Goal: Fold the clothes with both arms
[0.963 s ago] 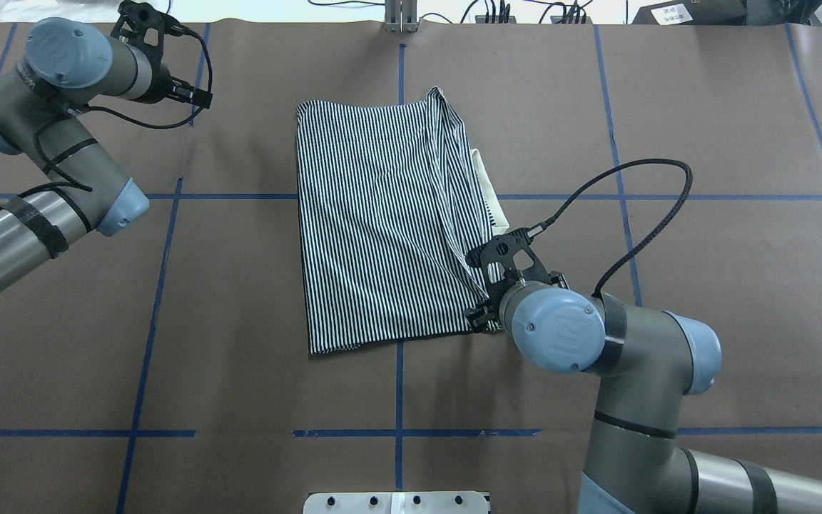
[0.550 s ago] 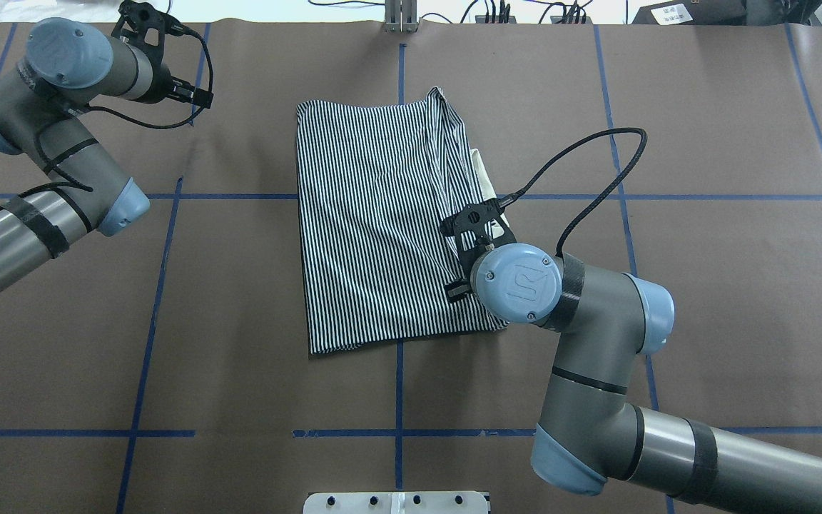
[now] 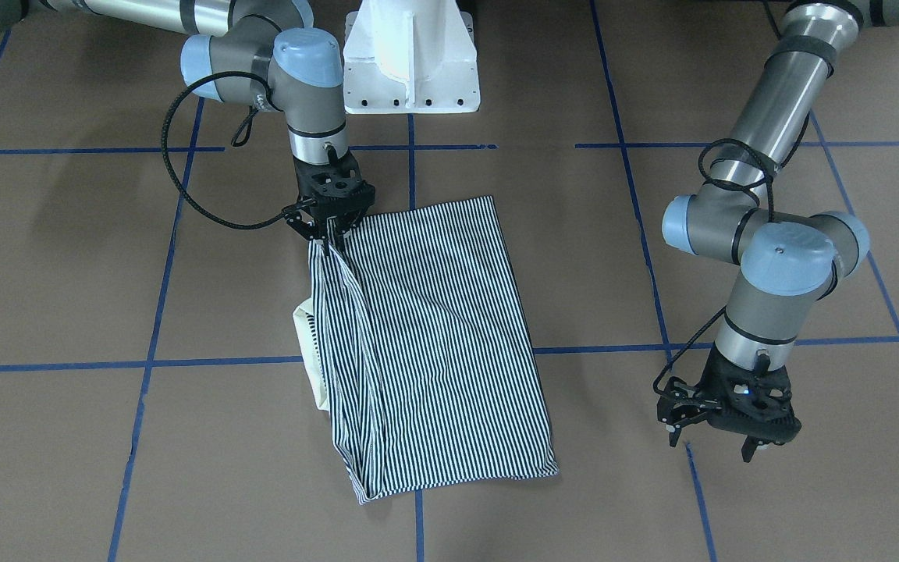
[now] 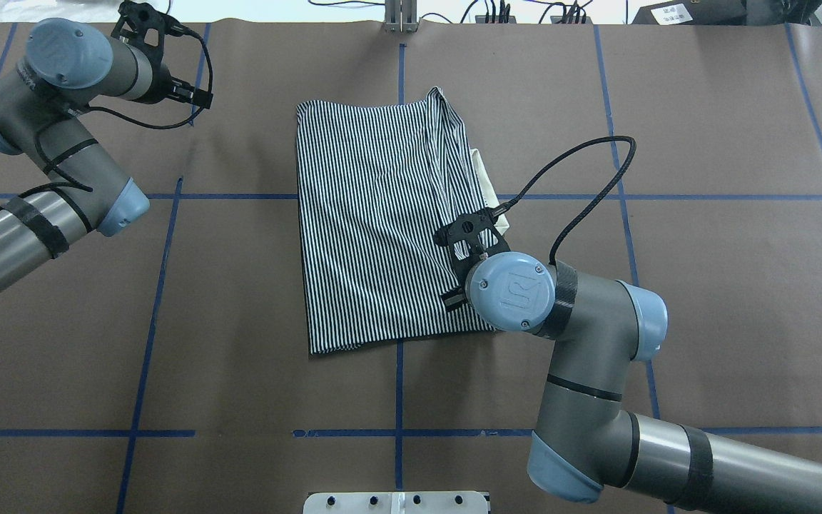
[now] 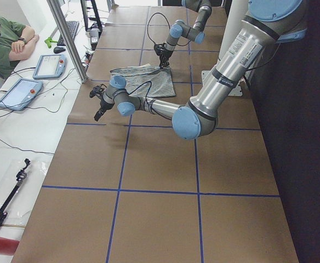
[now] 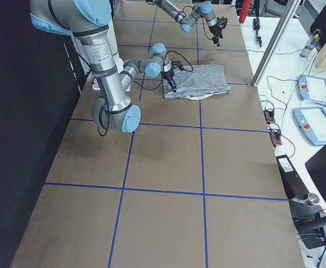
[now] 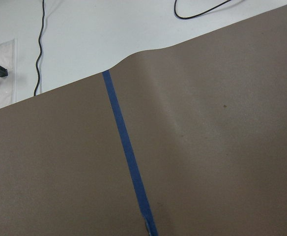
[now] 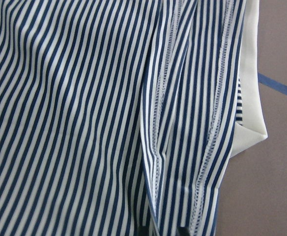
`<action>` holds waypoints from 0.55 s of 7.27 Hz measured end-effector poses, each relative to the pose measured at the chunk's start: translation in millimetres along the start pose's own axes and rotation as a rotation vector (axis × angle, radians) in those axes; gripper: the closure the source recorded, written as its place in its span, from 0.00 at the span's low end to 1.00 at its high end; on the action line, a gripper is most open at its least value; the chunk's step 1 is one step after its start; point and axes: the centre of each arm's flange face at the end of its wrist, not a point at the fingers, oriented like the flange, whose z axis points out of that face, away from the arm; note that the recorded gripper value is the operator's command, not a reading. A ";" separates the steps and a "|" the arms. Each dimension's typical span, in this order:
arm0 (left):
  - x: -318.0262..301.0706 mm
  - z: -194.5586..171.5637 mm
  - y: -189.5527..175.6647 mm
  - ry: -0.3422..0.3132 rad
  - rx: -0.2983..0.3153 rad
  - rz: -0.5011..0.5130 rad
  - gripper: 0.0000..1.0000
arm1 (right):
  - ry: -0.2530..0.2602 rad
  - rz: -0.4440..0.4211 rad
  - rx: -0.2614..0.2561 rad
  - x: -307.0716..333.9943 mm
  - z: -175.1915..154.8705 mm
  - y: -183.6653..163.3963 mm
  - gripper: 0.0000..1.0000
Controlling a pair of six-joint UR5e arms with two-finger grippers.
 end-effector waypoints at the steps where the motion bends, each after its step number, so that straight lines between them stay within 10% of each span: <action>1: 0.0 0.0 0.0 0.000 0.000 0.000 0.00 | 0.000 -0.001 0.000 -0.3 0.0 0.2 1.00; 4: 0.7 0.2 0.4 0.001 -0.001 0.000 0.00 | -0.004 -0.029 0.005 4.1 -4.3 0.1 1.00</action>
